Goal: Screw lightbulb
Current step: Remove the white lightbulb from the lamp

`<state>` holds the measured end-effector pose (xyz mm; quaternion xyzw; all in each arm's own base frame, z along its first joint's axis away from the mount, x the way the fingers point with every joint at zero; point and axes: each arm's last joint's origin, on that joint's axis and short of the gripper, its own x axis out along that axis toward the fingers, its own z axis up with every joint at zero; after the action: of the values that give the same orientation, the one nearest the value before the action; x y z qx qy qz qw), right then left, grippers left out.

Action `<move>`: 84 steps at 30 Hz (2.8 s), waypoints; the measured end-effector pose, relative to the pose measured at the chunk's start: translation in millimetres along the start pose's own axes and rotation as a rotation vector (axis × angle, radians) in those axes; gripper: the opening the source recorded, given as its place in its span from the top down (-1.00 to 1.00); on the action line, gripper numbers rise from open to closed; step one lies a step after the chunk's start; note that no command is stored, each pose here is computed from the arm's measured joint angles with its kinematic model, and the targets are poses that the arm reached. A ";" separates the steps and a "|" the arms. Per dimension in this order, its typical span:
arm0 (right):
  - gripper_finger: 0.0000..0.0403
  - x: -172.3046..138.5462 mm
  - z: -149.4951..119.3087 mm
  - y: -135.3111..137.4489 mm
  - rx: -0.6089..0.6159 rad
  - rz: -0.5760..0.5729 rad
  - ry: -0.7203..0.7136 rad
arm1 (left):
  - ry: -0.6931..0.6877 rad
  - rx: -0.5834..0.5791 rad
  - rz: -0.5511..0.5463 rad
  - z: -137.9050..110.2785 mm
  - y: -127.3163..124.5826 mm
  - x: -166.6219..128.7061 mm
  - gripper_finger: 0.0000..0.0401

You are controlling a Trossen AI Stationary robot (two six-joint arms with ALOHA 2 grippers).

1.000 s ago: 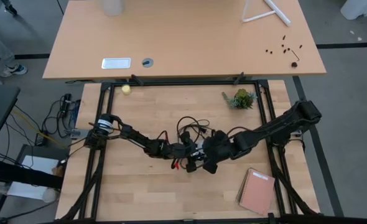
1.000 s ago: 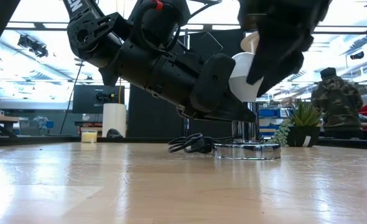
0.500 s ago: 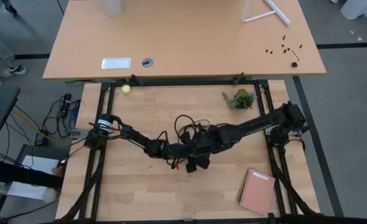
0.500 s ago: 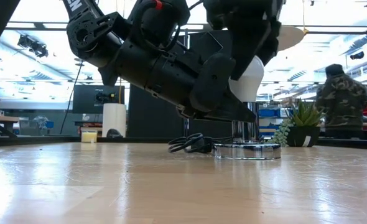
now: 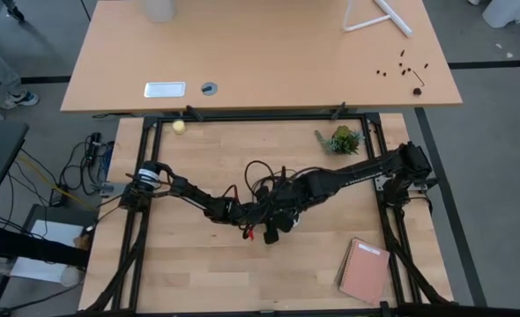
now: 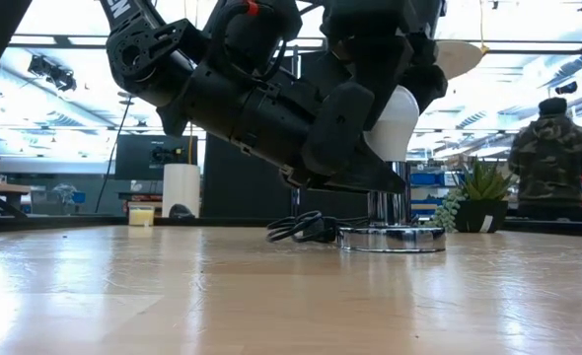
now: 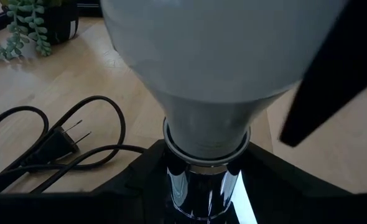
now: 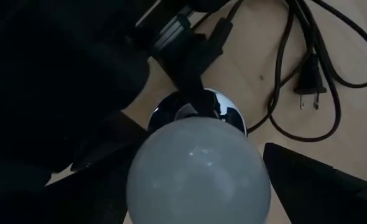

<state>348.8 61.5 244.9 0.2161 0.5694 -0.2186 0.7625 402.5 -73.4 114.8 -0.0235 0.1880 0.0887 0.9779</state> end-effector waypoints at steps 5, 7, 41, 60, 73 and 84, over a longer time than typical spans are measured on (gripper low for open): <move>-0.72 0.2 0.0 -0.9 0.022 0.009 0.019 | 0.001 0.000 0.000 0.0 0.0 -0.1 0.08; -0.72 0.1 -0.2 -0.6 0.023 0.019 0.028 | 0.001 0.000 0.000 0.0 0.0 -0.1 0.08; -0.60 0.5 0.7 -2.7 0.071 0.022 0.048 | 0.004 0.001 0.001 -0.2 0.2 0.0 0.08; -0.74 16.6 2.4 2.6 -0.023 0.050 0.022 | 0.007 0.003 0.002 -0.7 0.2 -0.2 0.08; -0.43 17.0 1.7 1.7 -0.027 0.039 0.030 | 0.009 0.004 0.001 -0.9 0.3 -0.1 0.08; -0.37 17.3 1.2 1.2 -0.359 0.064 0.047 | 0.010 0.007 0.003 -0.8 0.2 -0.1 0.08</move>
<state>354.9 60.3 228.7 0.0994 0.6098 -0.0841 0.7818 402.1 -73.3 114.2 -0.0203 0.1933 0.0893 0.9769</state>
